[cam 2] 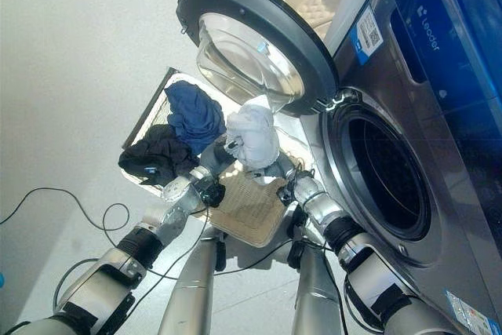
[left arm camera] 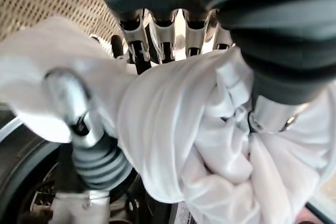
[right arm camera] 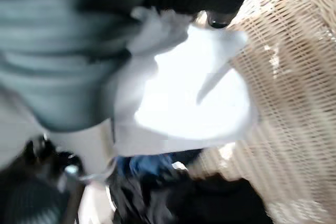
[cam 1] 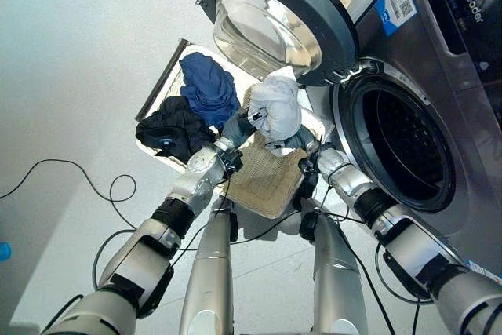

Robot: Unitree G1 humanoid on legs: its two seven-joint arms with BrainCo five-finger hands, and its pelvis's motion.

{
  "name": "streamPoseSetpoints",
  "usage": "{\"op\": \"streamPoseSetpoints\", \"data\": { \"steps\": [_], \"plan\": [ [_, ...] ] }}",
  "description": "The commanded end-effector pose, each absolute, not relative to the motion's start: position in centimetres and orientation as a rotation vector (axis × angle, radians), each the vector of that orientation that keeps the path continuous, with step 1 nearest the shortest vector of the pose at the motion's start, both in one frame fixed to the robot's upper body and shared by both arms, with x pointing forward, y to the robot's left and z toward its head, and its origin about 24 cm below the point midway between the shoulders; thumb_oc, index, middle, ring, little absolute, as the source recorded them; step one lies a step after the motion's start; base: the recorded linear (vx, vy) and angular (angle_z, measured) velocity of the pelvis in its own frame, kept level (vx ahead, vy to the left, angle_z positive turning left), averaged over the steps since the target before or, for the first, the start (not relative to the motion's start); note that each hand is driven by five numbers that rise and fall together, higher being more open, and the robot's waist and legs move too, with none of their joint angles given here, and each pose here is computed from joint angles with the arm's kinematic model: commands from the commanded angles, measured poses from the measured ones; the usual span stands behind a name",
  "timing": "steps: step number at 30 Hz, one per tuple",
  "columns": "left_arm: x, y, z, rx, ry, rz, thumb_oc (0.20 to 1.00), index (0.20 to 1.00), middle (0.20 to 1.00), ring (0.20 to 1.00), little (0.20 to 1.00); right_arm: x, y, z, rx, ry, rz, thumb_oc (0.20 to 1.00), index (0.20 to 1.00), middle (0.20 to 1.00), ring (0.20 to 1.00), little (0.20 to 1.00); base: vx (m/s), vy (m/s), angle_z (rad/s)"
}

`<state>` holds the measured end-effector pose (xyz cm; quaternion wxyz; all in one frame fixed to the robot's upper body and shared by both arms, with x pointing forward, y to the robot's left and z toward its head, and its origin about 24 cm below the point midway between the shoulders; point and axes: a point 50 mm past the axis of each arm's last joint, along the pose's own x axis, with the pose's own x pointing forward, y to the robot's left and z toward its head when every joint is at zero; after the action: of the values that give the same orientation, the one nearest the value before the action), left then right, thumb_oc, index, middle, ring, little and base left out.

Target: Put the clothes into the washing machine.

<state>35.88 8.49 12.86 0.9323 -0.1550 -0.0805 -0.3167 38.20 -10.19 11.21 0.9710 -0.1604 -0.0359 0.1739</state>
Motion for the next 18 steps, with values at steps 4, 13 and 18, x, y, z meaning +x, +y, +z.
{"op": "streamPoseSetpoints", "data": {
  "steps": [4, 13, 18],
  "plan": [
    [33.2, 3.1, 15.3, -0.451, -0.289, -0.892, 0.200, 0.200, 0.200, 0.200, 0.200, 38.4, -8.9, 14.9, -0.148, -0.240, 0.317, 0.200, 0.200, 0.200, 0.200, 0.200, 0.00, 0.000, 0.00],
    [33.3, 3.1, 14.6, -0.402, -0.261, -0.864, 0.200, 0.200, 0.200, 0.200, 0.200, 38.6, -10.2, 15.0, -0.007, -0.244, 0.233, 0.200, 0.200, 0.200, 0.200, 0.200, 0.00, 0.001, 0.01],
    [33.7, 3.5, 13.6, -0.297, -0.217, -0.810, 1.000, 1.000, 1.000, 1.000, 1.000, 38.6, -10.9, 15.0, 0.045, -0.269, 0.165, 0.200, 0.200, 0.200, 0.200, 0.200, 0.00, 0.000, 0.00]
  ]
}}
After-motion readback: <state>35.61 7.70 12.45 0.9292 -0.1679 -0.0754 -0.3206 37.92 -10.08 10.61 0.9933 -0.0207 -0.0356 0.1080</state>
